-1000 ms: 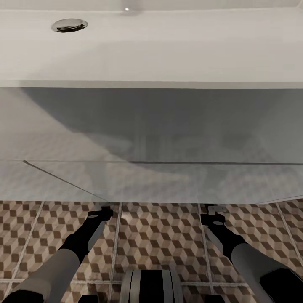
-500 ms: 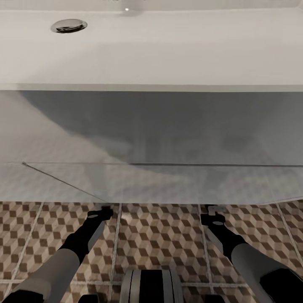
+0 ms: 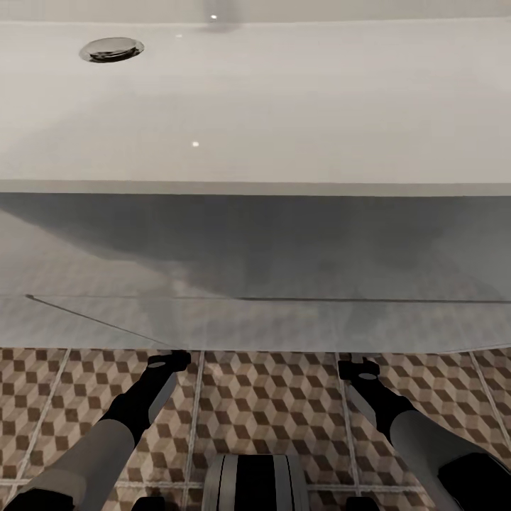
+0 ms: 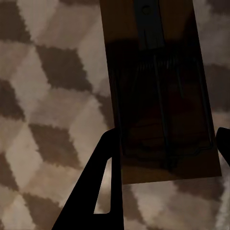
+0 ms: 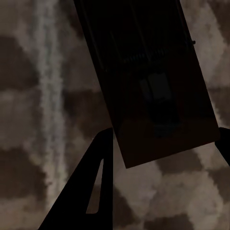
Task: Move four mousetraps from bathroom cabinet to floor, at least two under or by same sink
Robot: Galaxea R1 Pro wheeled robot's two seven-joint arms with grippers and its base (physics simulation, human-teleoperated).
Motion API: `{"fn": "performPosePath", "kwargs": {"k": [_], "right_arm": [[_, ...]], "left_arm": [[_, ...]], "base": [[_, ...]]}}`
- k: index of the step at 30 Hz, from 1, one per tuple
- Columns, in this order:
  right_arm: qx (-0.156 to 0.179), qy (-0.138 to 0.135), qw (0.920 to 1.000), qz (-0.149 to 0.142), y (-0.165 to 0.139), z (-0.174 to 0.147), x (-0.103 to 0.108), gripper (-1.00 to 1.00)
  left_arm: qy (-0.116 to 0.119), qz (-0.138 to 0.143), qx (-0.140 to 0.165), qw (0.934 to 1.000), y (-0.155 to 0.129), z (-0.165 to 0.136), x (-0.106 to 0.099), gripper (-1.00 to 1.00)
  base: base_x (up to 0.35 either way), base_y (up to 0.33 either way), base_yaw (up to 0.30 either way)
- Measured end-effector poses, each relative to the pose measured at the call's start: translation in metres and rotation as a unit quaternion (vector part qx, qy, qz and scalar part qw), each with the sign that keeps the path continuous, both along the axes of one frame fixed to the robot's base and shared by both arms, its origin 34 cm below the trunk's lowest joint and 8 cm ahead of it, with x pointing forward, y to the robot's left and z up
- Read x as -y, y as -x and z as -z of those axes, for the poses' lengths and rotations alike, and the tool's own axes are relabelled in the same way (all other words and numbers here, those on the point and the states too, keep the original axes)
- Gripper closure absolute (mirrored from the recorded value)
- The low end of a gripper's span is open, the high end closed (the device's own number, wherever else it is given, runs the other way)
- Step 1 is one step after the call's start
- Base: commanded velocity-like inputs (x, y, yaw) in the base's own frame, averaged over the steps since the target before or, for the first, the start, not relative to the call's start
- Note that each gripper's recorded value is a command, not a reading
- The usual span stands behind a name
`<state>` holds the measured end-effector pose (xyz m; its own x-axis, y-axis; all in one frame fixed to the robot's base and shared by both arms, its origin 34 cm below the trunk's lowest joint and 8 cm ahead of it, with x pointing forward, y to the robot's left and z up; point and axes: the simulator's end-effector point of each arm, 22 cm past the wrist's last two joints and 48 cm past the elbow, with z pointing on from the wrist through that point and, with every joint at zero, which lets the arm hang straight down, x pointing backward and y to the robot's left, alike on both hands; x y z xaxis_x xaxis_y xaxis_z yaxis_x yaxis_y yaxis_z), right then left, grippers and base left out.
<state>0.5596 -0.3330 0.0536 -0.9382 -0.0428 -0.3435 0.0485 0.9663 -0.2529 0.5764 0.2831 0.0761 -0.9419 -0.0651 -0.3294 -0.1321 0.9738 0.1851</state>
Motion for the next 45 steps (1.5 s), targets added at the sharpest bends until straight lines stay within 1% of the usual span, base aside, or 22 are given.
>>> {"fn": "performPosePath", "kwargs": {"k": [13, 18, 22, 27, 34, 45], "right_arm": [[0.000, 0.000, 1.0000, 0.000, 0.000, 0.000, 0.000, 1.00], [0.000, 0.000, 1.0000, 0.000, 0.000, 0.000, 0.000, 1.00], [0.000, 0.000, 1.0000, 0.000, 0.000, 0.000, 0.000, 1.00], [0.000, 0.000, 1.0000, 0.000, 0.000, 0.000, 0.000, 1.00], [-0.015, 0.000, 0.9999, 0.000, 0.013, 0.014, 0.000, 1.00], [-0.015, 0.000, 0.9999, -0.001, 0.013, 0.014, 0.000, 1.00]], "left_arm": [[0.003, -0.002, -0.001, 1.0000, 0.001, 0.000, 0.002, 1.00], [0.008, -0.003, 0.002, 1.0000, -0.002, -0.001, 0.009, 1.00], [0.016, 0.000, 0.003, 0.9999, -0.003, -0.001, 0.023, 1.00], [0.021, 0.001, 0.003, 0.9998, -0.003, -0.001, 0.032, 1.00], [0.021, 0.002, -0.011, 0.9997, 0.009, 0.013, 0.033, 1.00], [0.021, 0.002, -0.013, 0.9997, 0.010, 0.014, 0.033, 1.00]], "base": [[0.000, 0.000, 0.000], [0.000, 0.000, 0.000], [0.000, 0.000, 0.000], [0.000, 0.000, 0.000], [0.000, 0.000, 0.000], [0.000, 0.000, 0.000]]}}
